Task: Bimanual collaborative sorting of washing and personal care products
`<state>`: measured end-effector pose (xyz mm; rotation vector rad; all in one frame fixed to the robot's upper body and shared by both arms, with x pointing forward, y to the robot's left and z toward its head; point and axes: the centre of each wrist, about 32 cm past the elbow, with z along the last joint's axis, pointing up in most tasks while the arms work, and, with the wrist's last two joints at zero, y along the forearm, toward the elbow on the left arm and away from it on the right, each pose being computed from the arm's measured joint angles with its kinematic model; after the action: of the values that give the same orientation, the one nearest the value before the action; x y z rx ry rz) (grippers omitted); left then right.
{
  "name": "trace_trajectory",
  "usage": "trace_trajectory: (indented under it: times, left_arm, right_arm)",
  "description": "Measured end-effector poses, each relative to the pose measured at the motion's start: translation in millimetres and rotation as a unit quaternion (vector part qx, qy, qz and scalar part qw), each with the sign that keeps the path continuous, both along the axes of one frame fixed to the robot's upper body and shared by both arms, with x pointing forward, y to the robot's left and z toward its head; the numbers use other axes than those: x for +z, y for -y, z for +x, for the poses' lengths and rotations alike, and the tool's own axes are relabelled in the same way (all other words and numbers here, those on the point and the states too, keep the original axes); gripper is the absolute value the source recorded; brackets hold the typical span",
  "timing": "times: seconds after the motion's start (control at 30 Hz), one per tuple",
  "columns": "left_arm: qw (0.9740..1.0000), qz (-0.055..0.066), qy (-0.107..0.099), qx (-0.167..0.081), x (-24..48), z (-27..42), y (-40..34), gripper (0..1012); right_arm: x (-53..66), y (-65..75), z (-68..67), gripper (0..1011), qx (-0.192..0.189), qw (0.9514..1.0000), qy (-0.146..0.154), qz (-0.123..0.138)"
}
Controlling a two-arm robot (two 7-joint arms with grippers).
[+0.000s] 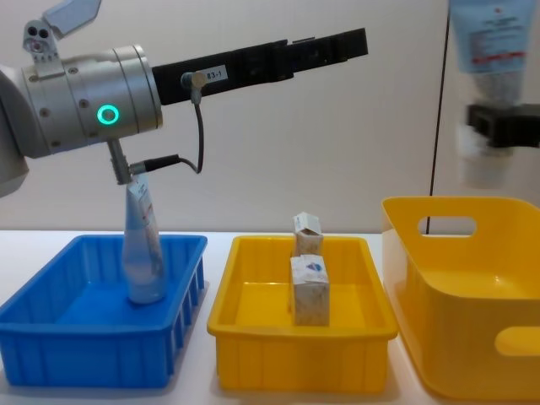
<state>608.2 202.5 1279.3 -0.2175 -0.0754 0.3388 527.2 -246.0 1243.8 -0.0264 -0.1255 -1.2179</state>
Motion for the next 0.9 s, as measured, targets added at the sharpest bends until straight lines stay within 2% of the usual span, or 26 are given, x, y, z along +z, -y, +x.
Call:
trace_trajectory:
  times: [0.1, 0.17, 0.3, 0.47, 0.5, 0.53, 0.73, 0.77, 0.83, 0.9]
  left_arm:
    - [1.0000, 0.000, 0.000, 0.000, 0.0, 0.0, 0.0, 1001]
    - [1.0000, 0.000, 0.000, 0.000, 0.0, 0.0, 0.0, 1001]
    - [1.0000, 0.000, 0.000, 0.000, 0.0, 0.0, 0.0, 1001]
    - [1.0000, 0.000, 0.000, 0.000, 0.0, 0.0, 0.0, 1001]
    - [1.0000, 0.000, 0.000, 0.000, 0.0, 0.0, 0.0, 1001]
    - [1.0000, 0.000, 0.000, 0.000, 0.0, 0.0, 0.0, 1001]
    - [1.0000, 0.000, 0.000, 0.000, 0.0, 0.0, 0.0, 1001]
    - [1.0000, 0.000, 0.000, 0.000, 0.0, 0.0, 0.0, 1001]
    - [1.0000, 0.000, 0.000, 0.000, 0.0, 0.0, 0.0, 1001]
    - [1.0000, 0.000, 0.000, 0.000, 0.0, 0.0, 0.0, 1001]
  right_arm:
    - [-1.9, 6.3, -0.5, 158, -0.019, 0.9998, -0.002, 0.000]
    - [-3.9, 12.5, -0.7, 204, -0.037, 0.9993, -0.004, -0.001]
    - [-8.8, 26.2, -1.2, 348, -0.071, 0.9974, -0.010, -0.003]
    - [-12.4, 35.8, -1.5, 514, -0.094, 0.9954, -0.014, -0.004]
    - [-13.4, 38.3, -1.7, 572, -0.101, 0.9948, -0.015, -0.004]
    - [-13.8, 39.4, -1.7, 572, -0.103, 0.9945, -0.016, -0.004]
    - [-16.0, 46.6, -2.2, 802, -0.121, 0.9925, -0.018, -0.005]
    - [-16.3, 47.0, -2.3, 802, -0.122, 0.9924, -0.018, -0.005]
    - [-17.0, 48.8, -2.4, 892, -0.126, 0.9918, -0.019, -0.005]
    - [-17.3, 49.7, -2.5, 926, -0.128, 0.9915, -0.019, -0.005]
